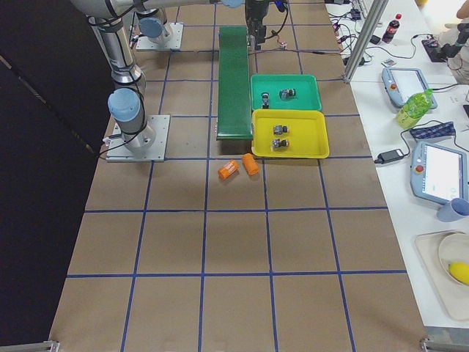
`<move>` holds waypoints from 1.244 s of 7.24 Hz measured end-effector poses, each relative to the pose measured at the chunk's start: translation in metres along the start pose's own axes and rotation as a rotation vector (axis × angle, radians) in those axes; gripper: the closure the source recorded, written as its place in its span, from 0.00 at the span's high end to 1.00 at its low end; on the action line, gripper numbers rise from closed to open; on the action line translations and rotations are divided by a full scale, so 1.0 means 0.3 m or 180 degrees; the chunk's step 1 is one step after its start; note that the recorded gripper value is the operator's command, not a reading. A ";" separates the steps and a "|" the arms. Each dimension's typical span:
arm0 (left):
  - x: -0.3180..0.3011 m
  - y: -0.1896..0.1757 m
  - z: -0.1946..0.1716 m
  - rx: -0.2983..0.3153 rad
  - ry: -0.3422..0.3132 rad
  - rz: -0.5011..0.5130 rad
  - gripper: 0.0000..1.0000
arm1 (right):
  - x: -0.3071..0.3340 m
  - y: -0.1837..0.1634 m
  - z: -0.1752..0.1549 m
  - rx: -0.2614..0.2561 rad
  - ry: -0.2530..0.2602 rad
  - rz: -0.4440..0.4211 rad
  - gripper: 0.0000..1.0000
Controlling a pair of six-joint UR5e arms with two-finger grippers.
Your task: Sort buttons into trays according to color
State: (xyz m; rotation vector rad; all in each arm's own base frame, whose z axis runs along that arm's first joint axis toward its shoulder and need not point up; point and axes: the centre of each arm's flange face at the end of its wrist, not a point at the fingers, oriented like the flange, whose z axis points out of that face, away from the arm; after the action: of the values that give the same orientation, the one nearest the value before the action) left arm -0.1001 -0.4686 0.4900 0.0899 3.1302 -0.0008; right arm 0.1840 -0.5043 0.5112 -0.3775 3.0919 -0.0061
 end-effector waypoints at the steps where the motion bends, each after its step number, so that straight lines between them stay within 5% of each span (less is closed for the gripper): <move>1: 0.000 0.000 -0.001 0.0001 -0.0002 0.0000 1.00 | 0.001 -0.002 0.003 0.0019 0.0007 0.0041 1.00; 4: 0.000 0.000 -0.001 0.0002 -0.0003 0.0000 1.00 | 0.013 0.003 0.000 0.0038 0.0060 0.0577 1.00; 9: 0.000 0.001 -0.001 0.0000 -0.0004 0.0000 1.00 | 0.011 0.013 -0.009 0.0060 0.0082 0.0680 1.00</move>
State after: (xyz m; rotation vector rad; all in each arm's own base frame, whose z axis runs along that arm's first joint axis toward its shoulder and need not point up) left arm -0.1000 -0.4683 0.4902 0.0899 3.1291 -0.0007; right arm 0.1797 -0.5012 0.5139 -0.0458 3.1373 -0.0357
